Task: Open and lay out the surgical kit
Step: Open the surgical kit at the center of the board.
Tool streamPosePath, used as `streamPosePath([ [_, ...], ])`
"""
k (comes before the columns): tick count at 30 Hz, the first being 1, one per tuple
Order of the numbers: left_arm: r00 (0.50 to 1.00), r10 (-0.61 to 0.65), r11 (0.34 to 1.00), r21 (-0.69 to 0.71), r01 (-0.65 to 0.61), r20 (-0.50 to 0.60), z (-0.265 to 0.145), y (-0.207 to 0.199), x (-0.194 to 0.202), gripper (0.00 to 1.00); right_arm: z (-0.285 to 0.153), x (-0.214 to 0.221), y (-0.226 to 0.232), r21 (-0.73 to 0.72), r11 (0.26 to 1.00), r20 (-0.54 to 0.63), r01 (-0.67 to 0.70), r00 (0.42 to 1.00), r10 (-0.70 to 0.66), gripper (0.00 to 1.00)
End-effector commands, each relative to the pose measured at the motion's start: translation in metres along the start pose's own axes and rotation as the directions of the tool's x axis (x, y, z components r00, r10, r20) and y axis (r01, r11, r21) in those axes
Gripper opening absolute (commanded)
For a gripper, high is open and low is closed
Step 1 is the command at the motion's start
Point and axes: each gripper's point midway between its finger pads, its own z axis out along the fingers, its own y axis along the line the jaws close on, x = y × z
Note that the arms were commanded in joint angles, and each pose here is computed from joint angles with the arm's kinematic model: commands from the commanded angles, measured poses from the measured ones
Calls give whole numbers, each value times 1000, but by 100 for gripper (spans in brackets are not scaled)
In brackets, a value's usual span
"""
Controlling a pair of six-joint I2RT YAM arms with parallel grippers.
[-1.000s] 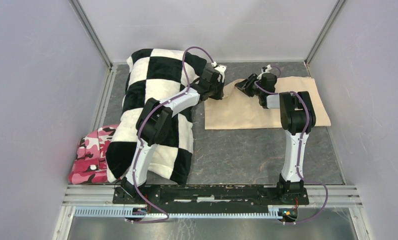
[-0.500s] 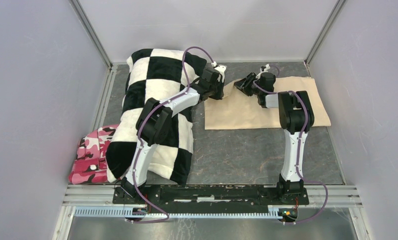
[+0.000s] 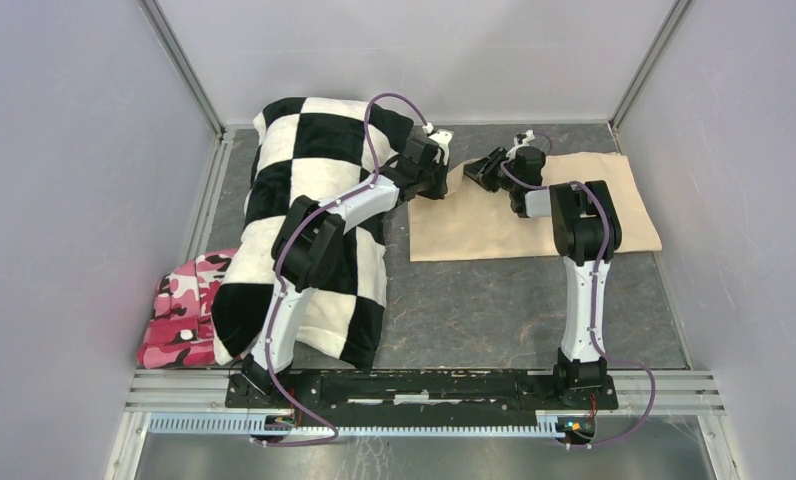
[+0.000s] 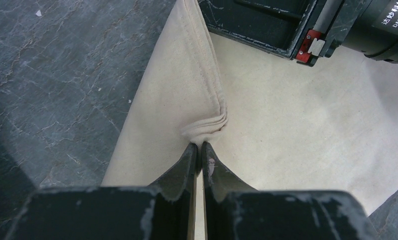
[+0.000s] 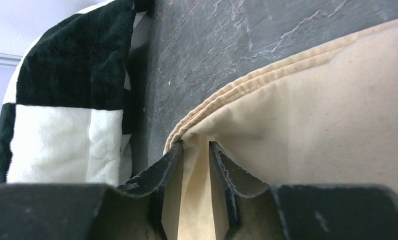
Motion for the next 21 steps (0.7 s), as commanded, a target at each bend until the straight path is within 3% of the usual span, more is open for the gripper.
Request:
streamPosePath([
  [1,998,-36,999,26,35,52,-11,-9,-23,13,7,-3,24,-82,996,3,26,1000,-26,26],
  [4,997,-38,999,-1,39,65,-15,-5,-26,18,7,-3,25,-86,996,5,29,1000,-28,13],
  [7,996,-41,998,-42,44,81,-20,2,-30,31,6,-3,27,-89,995,2,38,999,-38,0],
  [14,982,-38,991,-118,60,185,-48,14,-46,71,-1,-7,25,-62,994,7,85,996,-85,0],
  [21,973,-14,974,-215,66,231,-57,21,-58,83,-1,-3,20,-44,995,-2,89,996,-89,0],
])
